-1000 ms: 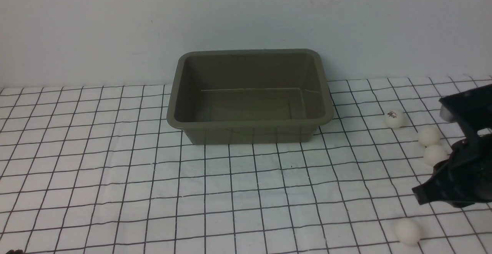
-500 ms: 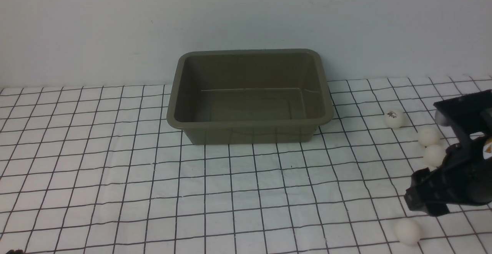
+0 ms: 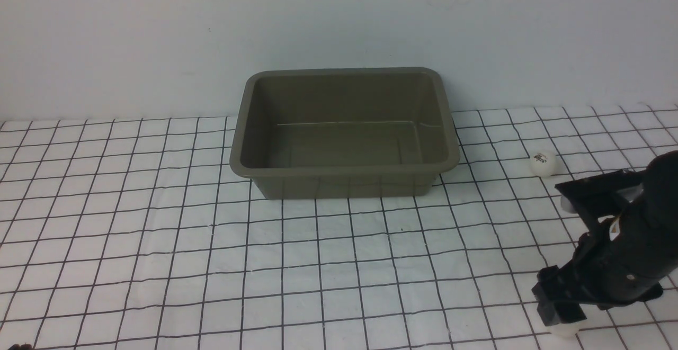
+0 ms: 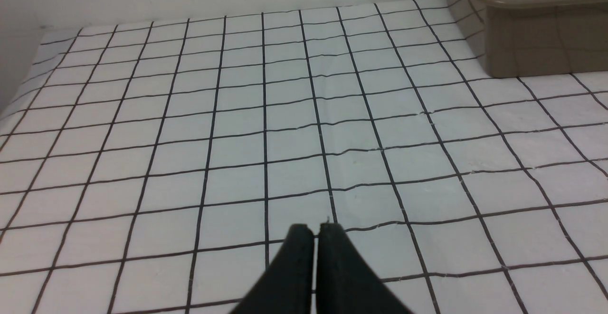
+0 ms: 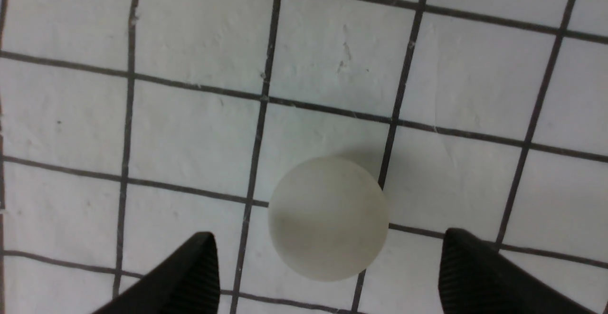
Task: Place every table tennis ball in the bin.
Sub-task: Use the right arm to clamp the table tennis ball closest to it
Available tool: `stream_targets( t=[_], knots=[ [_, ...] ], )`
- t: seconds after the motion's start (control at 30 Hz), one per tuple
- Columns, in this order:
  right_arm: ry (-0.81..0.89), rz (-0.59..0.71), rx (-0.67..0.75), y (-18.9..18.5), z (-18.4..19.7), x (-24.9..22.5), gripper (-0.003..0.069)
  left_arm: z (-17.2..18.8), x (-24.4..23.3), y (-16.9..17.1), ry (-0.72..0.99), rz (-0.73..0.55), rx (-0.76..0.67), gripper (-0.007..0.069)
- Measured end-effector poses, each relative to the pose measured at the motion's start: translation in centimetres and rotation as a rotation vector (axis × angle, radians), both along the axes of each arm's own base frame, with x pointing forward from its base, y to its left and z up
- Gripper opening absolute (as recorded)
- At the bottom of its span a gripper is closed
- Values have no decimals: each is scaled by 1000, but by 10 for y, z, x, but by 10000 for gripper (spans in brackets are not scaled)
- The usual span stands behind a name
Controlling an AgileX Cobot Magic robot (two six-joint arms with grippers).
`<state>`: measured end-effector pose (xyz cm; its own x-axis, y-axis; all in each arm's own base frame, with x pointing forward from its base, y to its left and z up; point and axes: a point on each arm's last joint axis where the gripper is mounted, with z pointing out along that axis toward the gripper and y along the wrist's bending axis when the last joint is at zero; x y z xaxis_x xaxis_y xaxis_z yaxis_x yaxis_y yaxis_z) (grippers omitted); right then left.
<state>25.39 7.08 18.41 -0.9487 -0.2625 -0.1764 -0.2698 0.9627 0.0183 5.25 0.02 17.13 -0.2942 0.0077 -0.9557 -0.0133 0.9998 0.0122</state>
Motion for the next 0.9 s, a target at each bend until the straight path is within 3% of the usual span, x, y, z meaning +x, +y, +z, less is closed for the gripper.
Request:
stream_targets(
  t=[0.73,0.9],
  knots=[
    [59,-4,-15,4,-35,13,540,0,0,0,0,0,0,-5],
    [63,-4,-16,4,-36,13,362,0,0,0,0,0,0,-5]
  ],
)
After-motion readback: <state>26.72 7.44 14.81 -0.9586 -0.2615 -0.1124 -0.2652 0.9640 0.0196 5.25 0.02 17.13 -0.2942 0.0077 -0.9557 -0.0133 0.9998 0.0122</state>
